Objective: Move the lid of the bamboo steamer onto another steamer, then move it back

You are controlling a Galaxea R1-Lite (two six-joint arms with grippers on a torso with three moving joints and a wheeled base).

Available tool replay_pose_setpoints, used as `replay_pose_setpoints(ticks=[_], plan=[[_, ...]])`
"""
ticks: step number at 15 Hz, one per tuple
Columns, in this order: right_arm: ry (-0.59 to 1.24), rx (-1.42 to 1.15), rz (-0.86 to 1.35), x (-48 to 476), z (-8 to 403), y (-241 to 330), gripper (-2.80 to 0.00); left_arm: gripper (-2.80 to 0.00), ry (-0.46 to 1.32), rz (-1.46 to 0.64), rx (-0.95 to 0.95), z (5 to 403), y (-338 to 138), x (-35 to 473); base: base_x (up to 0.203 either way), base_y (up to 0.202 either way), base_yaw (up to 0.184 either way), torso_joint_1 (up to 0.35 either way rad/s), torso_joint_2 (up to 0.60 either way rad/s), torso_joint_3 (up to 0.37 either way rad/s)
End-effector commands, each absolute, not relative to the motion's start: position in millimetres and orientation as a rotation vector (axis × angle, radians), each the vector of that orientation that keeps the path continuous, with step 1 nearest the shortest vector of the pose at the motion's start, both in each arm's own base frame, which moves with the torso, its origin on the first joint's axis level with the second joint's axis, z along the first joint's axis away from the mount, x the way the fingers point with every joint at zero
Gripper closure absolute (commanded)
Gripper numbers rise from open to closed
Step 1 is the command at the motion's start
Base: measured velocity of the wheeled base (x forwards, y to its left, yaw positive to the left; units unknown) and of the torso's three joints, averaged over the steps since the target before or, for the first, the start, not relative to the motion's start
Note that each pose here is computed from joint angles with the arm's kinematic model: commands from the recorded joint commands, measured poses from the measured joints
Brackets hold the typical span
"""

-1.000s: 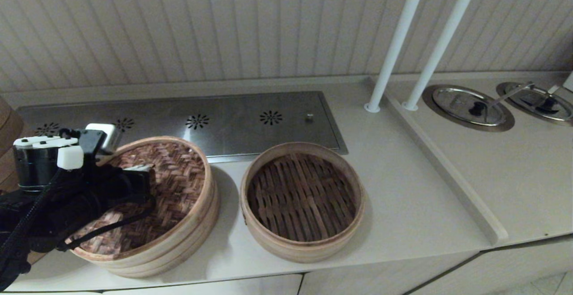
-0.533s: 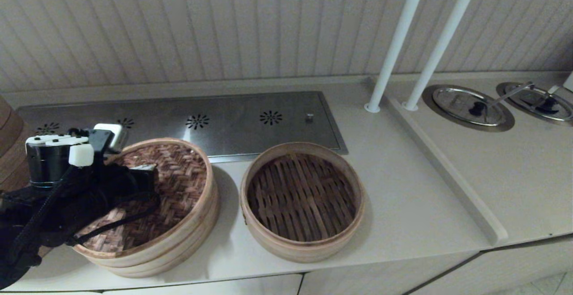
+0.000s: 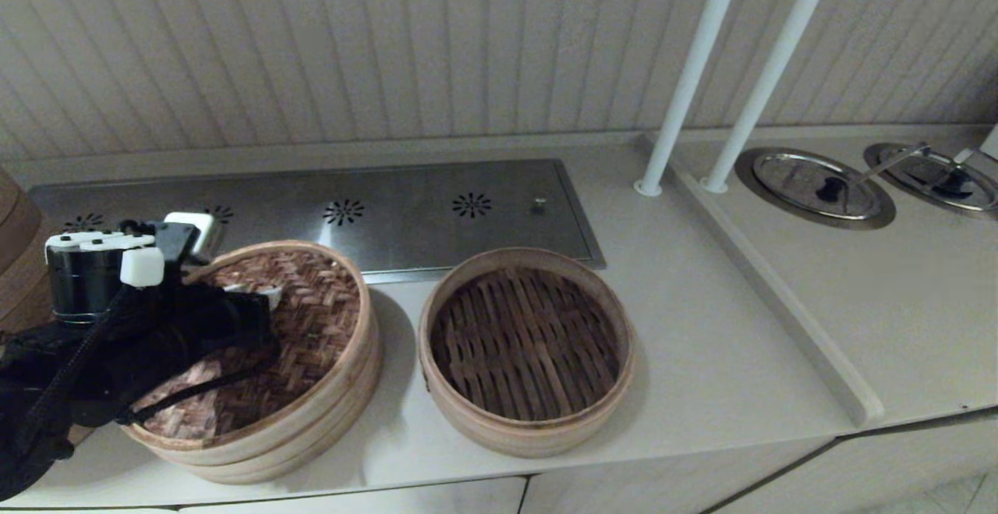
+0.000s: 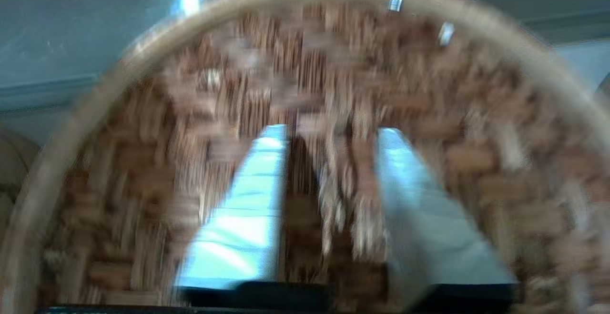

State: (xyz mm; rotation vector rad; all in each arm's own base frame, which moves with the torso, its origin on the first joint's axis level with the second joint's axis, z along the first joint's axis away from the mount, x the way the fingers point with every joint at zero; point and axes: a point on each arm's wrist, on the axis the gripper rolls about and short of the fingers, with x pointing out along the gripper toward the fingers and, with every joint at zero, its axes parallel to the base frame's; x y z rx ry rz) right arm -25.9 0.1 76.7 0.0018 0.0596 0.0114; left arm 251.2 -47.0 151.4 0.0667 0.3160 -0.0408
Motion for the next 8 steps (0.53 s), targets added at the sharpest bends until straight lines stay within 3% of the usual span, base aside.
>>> replay_pose_setpoints(ticks=[1, 8], plan=[[0.061, 0.002, 0.012, -26, 77, 0, 0.00, -2.80, 0.264, -0.040, 0.057, 164, -46, 247, 0.000, 0.000, 0.000, 0.000, 0.00, 0.000], [0.061, 0.002, 0.012, -26, 77, 0, 0.00, -2.80, 0.102, -0.018, 0.036, 219, -33, 189, 0.000, 0.000, 0.000, 0.000, 0.00, 0.000]])
